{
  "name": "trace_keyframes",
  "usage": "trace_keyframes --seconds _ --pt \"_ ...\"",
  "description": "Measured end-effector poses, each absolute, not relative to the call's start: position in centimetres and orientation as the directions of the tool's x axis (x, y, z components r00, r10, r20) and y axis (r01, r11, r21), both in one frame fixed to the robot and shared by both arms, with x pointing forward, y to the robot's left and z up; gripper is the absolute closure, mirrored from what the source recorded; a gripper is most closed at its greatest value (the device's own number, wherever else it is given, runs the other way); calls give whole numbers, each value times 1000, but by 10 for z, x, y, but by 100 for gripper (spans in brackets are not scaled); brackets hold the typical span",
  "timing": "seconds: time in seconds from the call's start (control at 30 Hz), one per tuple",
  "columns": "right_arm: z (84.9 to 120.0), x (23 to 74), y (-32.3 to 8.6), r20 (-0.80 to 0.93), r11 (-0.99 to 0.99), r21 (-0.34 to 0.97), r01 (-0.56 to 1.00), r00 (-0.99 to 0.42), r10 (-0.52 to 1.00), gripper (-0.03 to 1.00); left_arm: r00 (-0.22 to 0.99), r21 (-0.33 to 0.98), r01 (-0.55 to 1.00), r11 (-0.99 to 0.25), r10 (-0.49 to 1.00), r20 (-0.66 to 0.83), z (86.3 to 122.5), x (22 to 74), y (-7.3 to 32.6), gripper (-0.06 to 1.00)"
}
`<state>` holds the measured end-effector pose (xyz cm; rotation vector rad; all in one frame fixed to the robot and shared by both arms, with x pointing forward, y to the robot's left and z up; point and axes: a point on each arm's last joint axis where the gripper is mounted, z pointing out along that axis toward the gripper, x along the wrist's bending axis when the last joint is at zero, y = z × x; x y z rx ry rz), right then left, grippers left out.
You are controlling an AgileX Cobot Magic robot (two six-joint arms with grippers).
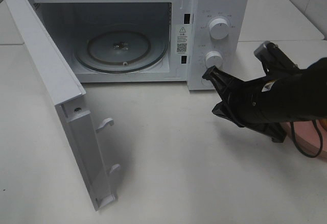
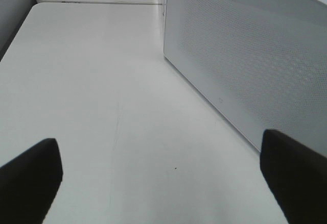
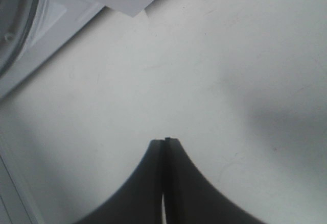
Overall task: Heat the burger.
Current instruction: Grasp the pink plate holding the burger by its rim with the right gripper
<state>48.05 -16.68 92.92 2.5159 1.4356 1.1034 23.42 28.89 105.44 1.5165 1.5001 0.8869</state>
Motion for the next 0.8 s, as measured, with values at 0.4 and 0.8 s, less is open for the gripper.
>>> trace_keyframes --seconds 0.4,0.8 --pt "958 476 -168 227 31 385 922 -127 966 93 48 902 430 32 997 -58 1054 234 289 -5" --pt "1000 467 -184 8 261 250 933 -271 963 80 48 902 430 32 997 -58 1054 234 289 -5"
